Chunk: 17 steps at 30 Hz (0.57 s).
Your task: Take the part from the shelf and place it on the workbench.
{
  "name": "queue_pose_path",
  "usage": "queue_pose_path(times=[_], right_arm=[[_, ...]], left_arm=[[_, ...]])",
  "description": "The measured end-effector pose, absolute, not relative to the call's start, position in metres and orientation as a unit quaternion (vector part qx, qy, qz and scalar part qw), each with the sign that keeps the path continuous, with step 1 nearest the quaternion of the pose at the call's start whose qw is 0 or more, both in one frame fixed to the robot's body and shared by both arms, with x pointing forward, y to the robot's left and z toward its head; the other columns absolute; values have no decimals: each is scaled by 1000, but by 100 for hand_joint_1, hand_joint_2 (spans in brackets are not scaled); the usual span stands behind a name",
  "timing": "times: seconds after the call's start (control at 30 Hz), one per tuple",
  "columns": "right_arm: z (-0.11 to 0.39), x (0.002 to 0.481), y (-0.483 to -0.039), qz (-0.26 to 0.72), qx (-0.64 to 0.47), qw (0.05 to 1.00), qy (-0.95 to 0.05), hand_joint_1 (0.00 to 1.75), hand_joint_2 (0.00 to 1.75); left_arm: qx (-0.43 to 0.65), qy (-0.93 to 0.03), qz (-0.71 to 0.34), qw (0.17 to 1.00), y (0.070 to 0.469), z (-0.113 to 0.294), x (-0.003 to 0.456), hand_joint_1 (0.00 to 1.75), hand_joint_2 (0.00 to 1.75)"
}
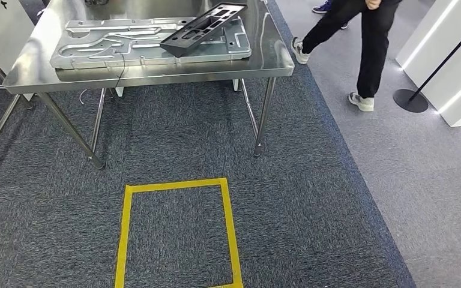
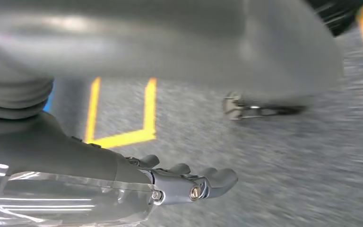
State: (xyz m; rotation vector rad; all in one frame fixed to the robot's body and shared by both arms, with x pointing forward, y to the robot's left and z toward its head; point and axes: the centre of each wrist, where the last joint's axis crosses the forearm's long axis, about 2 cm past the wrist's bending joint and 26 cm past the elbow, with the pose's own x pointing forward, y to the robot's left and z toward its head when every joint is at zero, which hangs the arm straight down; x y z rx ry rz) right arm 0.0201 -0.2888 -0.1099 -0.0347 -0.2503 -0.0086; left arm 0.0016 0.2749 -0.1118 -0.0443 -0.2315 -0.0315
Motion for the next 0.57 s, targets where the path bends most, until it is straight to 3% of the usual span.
queue_pose_path(times=[0.13,0.27,0.37,0.5,0.57], right_arm=[[-113,-31,-287,-6,-10,998,-65,0,175],[-112,-64,-289,-9,-7,1000,-26,0,0],[-112,-55,-289,-13,-3,999,-43,0,0],[-112,-6,-289,-11,1,994,-106,0,175],[-110,14,-289,-9,2,991,-133,0,175]], left_arm=[[-22,-175,-15,984,276,-106,46,0,0],[-15,-221,-14,975,280,-99,79,0,0],[-7,-207,-15,978,285,-101,67,0,0],[-5,-146,-13,989,288,-109,19,0,0],[-4,-118,-12,993,289,-111,-3,0,0]])
